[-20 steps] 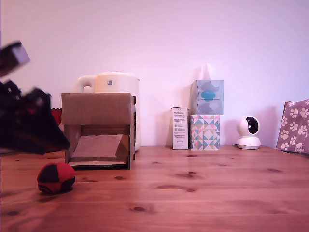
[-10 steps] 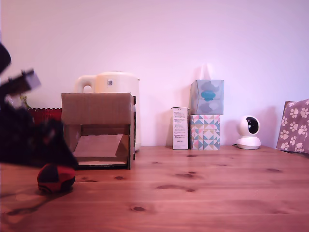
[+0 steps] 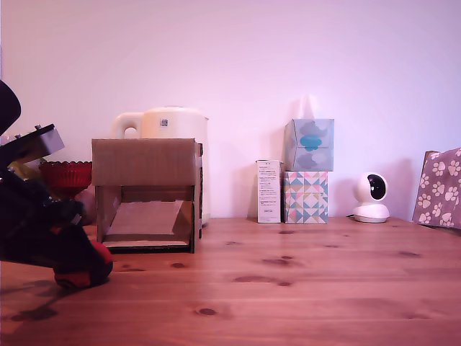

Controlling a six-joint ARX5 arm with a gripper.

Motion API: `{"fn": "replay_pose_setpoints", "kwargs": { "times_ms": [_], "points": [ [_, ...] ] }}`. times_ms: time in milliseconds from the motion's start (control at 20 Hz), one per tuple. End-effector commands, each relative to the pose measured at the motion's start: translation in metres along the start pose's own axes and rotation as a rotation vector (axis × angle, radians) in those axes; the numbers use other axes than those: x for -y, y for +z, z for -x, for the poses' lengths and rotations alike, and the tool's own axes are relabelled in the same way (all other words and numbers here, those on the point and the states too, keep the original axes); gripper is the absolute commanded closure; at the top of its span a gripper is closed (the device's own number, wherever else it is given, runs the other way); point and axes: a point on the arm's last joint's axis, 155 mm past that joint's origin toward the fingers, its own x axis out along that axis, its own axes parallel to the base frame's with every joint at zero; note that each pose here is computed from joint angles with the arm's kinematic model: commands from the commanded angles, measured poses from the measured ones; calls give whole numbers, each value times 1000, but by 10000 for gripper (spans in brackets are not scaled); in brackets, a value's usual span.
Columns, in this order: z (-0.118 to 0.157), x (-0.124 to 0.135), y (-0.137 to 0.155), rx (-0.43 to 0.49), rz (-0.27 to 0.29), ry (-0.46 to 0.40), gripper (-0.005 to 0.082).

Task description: Drop the footbag into the cardboard dice tower

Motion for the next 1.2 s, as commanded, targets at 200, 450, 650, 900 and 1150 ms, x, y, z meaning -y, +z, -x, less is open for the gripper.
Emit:
{"fn": "replay_pose_setpoints", "kwargs": {
  "times_ms": [200,450,650,900,1150],
  "points": [
    [7,7,-2,-19,25,-21,591],
    [52,21,52,140,6,-28,591],
    [101,31,104,339,-41,-6,591],
    [126,30,128,447,-71,36,591],
    [134,25,159,579,-105,72,591]
  ]
}}
